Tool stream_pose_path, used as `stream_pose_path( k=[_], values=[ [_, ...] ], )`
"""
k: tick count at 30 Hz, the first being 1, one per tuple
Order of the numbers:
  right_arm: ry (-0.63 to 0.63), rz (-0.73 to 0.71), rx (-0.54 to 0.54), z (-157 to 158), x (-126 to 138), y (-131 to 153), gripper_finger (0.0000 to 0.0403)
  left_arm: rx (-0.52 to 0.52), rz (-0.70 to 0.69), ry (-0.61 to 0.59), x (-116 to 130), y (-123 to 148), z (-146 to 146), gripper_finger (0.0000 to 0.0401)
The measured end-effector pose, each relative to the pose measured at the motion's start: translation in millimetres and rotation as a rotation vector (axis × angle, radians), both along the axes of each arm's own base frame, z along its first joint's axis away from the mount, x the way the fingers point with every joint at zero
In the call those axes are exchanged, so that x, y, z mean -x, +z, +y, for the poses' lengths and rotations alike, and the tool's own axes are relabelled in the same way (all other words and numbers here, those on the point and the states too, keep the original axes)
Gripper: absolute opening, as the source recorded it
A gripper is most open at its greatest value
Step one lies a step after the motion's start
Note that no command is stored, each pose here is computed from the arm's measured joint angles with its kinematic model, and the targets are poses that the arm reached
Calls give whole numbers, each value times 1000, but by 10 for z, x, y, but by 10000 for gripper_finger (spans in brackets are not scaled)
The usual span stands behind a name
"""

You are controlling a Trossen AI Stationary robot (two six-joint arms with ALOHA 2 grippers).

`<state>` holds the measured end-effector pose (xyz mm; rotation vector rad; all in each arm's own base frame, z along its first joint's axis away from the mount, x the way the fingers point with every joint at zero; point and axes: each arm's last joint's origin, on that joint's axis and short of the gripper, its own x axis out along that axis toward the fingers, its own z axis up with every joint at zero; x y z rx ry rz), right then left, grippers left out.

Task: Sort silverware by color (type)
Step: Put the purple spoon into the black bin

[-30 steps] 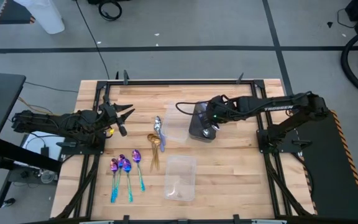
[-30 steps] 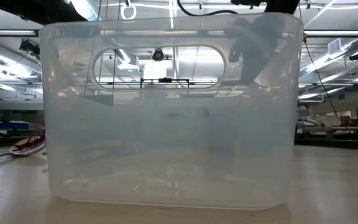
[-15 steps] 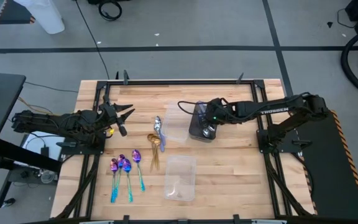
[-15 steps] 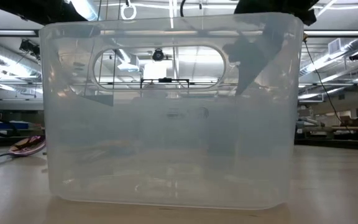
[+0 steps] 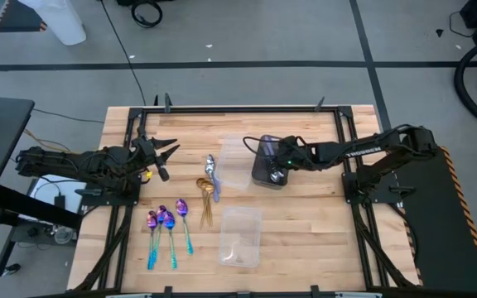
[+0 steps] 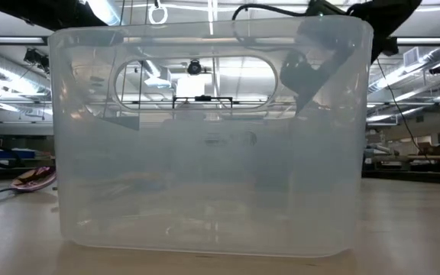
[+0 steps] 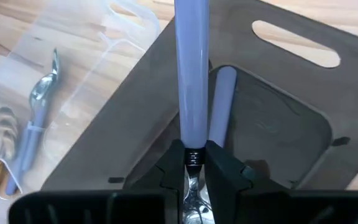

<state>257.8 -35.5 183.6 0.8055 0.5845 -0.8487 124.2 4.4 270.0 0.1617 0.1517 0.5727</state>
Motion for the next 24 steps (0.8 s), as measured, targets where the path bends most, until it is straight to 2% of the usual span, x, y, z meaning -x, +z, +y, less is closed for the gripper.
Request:
stream_pose_path(
  k=[14,24],
  values=[
    [29,-43,-28,23,114,-255,53,0,0,0,0,0,0,94],
    [58,-50,-61,35,116,-269,67,0,0,0,0,0,0,94]
  ],
)
